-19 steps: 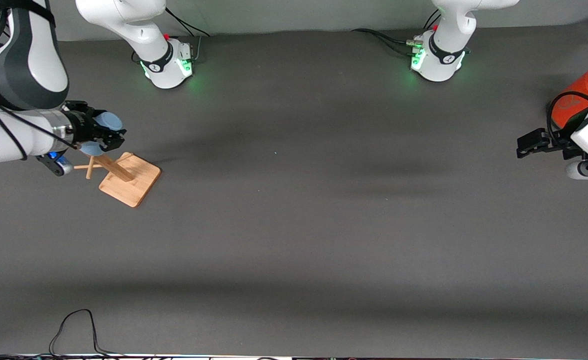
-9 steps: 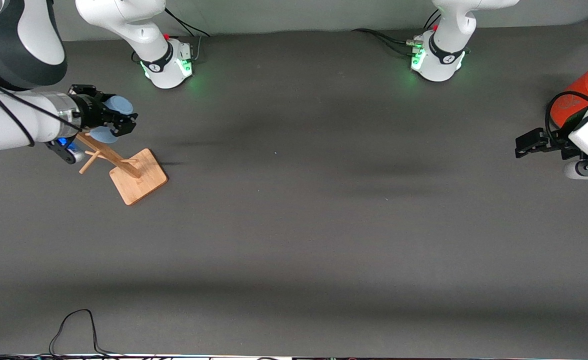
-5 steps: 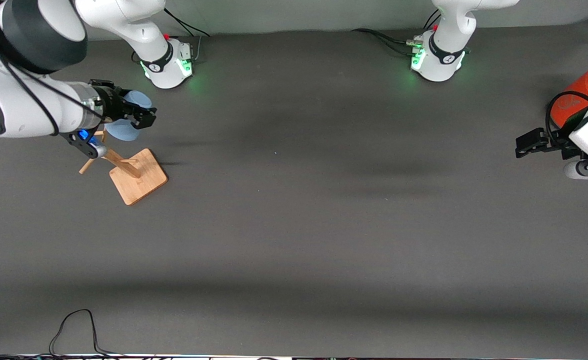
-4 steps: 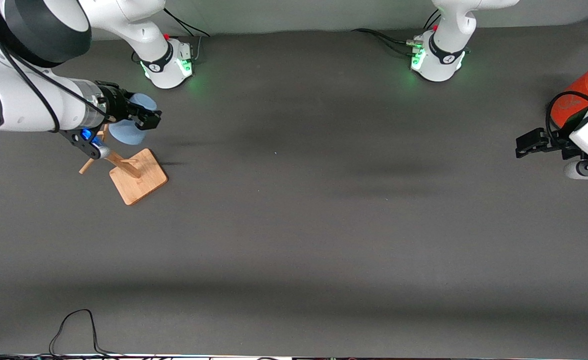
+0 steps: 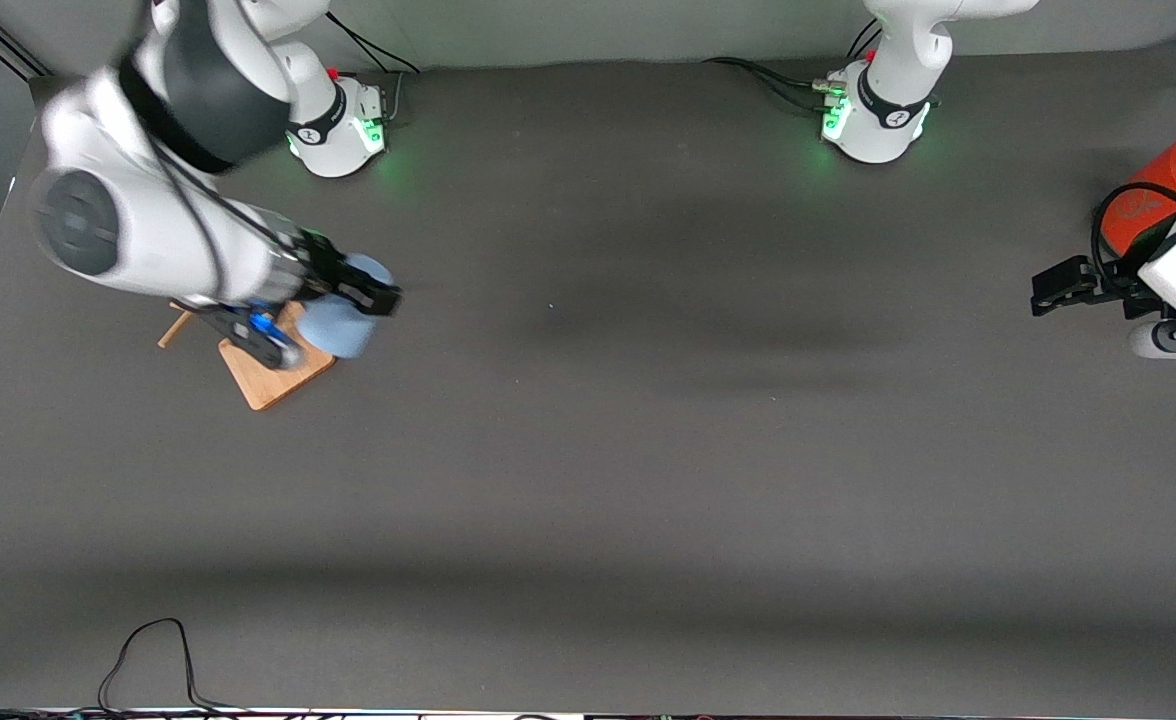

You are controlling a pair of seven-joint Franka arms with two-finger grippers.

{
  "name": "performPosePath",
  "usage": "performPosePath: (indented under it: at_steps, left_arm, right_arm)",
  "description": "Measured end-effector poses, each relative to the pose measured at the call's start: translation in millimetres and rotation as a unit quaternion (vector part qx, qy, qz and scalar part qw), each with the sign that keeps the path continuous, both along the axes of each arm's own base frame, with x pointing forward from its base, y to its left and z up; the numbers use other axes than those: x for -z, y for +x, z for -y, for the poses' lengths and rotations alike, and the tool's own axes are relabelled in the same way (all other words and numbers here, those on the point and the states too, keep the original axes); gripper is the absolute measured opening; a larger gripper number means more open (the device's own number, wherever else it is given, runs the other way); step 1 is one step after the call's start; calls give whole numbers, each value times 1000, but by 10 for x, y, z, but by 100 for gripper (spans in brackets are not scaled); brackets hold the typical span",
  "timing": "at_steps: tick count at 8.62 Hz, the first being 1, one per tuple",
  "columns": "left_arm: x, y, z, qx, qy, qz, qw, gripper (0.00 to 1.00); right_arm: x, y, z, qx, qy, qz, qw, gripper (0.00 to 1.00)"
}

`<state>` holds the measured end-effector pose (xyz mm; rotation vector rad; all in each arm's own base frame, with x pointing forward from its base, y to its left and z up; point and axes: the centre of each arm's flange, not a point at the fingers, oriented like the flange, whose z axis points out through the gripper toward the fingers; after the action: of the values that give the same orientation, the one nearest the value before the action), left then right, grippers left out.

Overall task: Rotate and upright cup with both arms
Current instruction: 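Carry the blue cup away from the stand with the right gripper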

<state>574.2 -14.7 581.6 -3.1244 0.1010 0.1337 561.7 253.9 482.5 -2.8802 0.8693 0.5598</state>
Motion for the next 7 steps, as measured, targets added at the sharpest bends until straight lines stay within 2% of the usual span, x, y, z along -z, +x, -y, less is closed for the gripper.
performPosePath:
  at_steps: [2,3,4,7]
  left_arm:
    - [1,0,6,0,0,0,1000,100]
    - [1,-1,6,0,0,0,1000,100]
    - [1,-1,7,1,0,0,1000,100]
    - [1,0,-8,-1,0,0,1000,100]
  right_arm:
    - [415,320,-619,-41,12,39,998,71]
    - [612,365,-1065,-60,20,66,996,71]
    - [838,322,-1485,-77,29,93,992,71]
    - [1571,-1,-2445,-107,47,153,981,71]
